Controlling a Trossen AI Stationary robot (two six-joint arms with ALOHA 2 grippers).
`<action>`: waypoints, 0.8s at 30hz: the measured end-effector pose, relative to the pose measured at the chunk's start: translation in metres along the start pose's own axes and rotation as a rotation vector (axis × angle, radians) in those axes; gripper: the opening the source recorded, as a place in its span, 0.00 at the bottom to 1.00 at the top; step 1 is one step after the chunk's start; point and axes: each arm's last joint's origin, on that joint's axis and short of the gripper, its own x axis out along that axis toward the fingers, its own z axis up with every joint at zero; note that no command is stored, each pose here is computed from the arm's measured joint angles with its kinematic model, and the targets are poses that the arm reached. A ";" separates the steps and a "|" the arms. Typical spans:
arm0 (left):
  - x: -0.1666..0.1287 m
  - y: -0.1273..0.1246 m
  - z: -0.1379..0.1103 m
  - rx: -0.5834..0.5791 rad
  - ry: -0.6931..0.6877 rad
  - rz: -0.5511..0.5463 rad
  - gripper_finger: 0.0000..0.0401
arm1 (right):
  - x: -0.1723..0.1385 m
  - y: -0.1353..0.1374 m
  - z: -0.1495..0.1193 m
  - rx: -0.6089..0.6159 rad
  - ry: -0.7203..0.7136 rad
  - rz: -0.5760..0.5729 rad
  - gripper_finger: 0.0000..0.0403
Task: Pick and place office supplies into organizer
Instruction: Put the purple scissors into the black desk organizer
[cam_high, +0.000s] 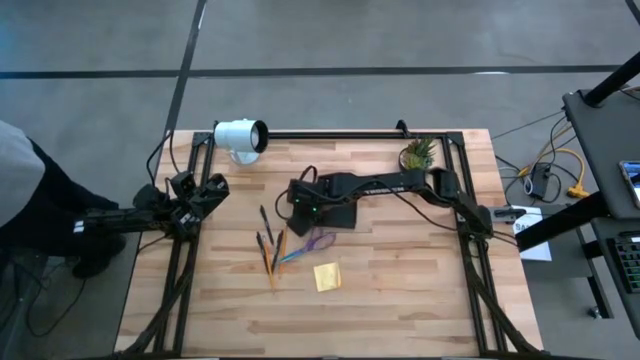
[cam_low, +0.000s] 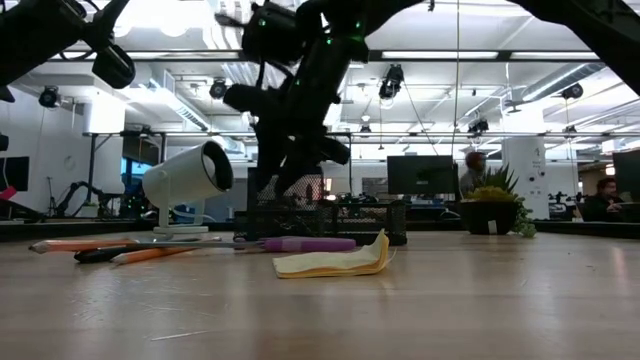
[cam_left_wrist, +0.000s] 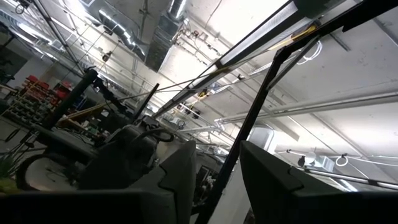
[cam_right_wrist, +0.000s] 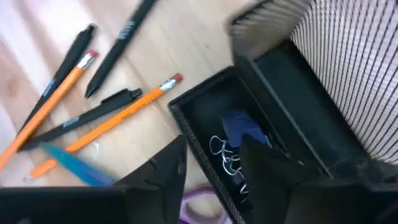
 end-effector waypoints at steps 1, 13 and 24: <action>0.000 0.000 0.000 0.000 0.000 0.000 0.27 | -0.006 0.006 0.000 -0.031 -0.025 0.002 0.37; 0.000 0.000 0.000 0.000 0.000 0.000 0.27 | -0.034 0.069 -0.038 -1.152 -0.057 0.053 0.37; 0.000 0.000 0.000 0.001 0.000 0.001 0.27 | -0.008 0.058 -0.064 -1.076 0.081 0.084 0.38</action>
